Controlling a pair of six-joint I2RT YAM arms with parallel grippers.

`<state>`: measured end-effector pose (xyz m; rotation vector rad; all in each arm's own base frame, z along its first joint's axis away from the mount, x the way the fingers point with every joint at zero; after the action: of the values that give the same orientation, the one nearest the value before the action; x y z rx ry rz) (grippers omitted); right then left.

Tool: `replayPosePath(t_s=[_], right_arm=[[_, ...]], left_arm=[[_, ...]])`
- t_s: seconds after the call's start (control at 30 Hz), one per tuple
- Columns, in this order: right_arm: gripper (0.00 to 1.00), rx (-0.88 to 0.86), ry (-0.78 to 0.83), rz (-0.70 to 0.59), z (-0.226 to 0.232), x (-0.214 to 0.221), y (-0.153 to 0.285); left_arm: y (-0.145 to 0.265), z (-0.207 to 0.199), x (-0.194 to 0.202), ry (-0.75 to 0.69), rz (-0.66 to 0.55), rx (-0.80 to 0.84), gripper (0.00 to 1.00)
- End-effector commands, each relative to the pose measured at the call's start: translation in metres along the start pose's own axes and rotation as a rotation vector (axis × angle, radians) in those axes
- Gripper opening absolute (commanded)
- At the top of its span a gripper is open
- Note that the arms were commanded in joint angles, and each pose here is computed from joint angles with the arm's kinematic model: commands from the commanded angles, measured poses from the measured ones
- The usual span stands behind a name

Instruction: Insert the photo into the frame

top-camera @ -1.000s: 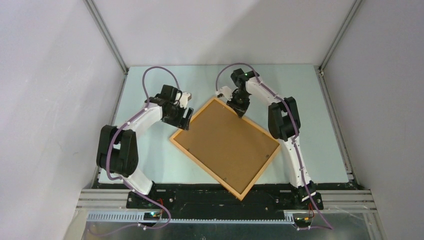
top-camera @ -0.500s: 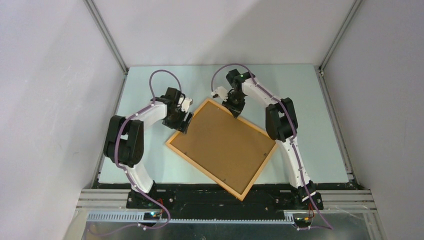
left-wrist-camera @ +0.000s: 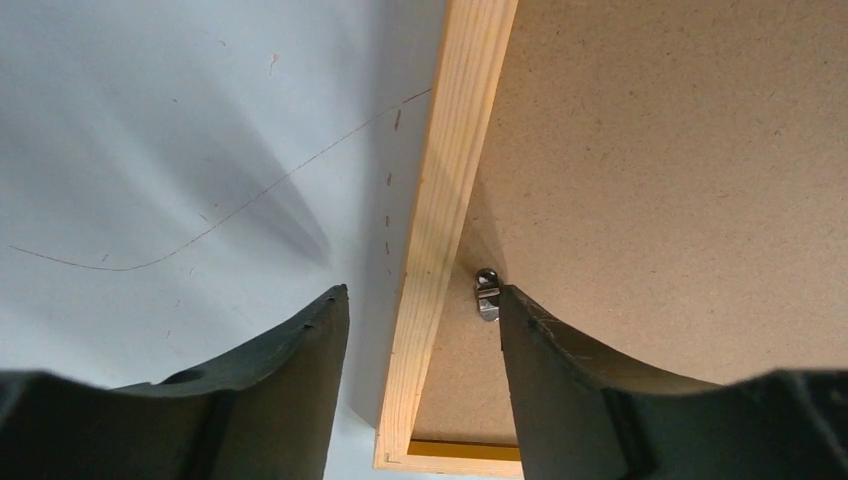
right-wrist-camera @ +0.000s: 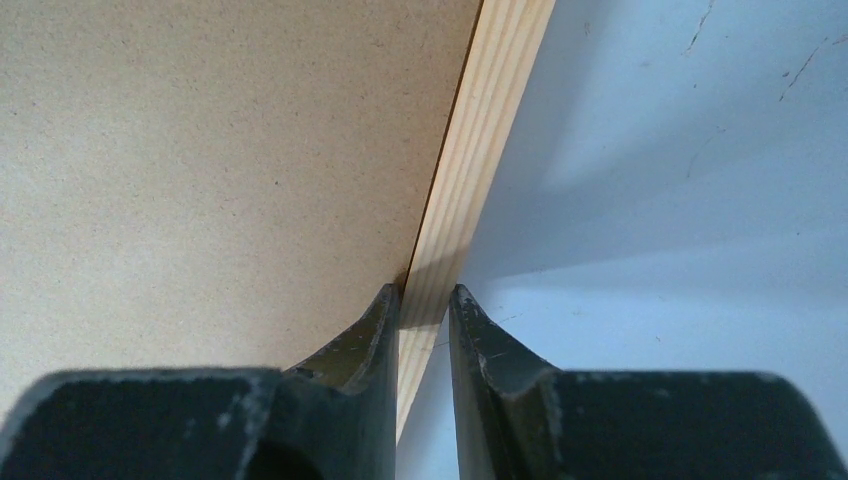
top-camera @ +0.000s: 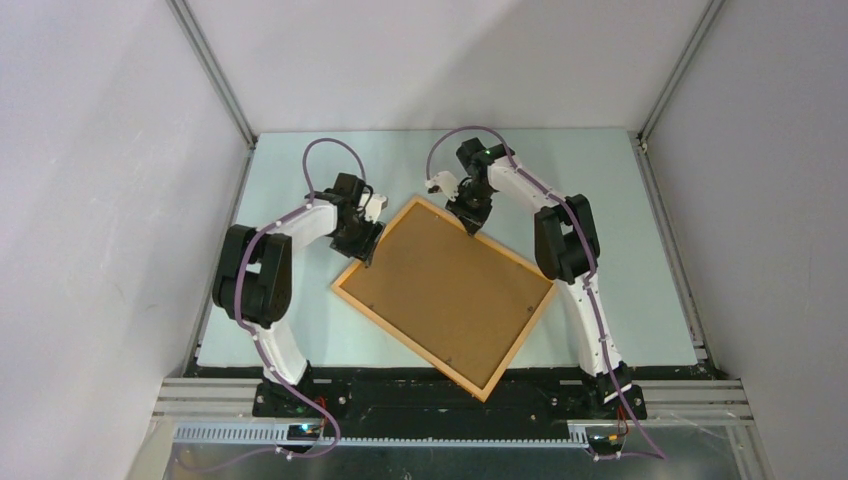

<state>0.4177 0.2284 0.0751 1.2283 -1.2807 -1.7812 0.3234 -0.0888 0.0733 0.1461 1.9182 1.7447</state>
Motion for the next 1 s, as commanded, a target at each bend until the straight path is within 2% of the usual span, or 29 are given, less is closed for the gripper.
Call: replayPosePath(t_s=[0.0,0.4,0.97], right_arm=[[0.00,0.017,0.024,-0.012,-0.0034,0.0006,0.0024],[0.00,0.026,0.016,-0.003,-0.0045,0.0024,0.0022],[0.00,0.023,0.005,0.005,-0.0038,0.0070,-0.0023]], left_arm=[[0.0029,0.0070,-0.0115,-0.033,-0.031,-0.023,0.59],[0.0068,0.0075,-0.0063,-0.064,-0.029,-0.031,0.48],[0.0076,0.0080,-0.0111,-0.059,-0.040,-0.030,0.27]])
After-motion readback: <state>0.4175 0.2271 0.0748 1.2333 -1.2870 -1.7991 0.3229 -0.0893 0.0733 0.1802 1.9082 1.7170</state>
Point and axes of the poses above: each gripper's point midway between its finger pads, its own y axis back along the fingers, its own z axis along the line the jaws close on, x = y × z, the point moved 5 cm from there along y, back along the fingers, and after that the axes turned 1 degree about -y, right-handed, at the moved point
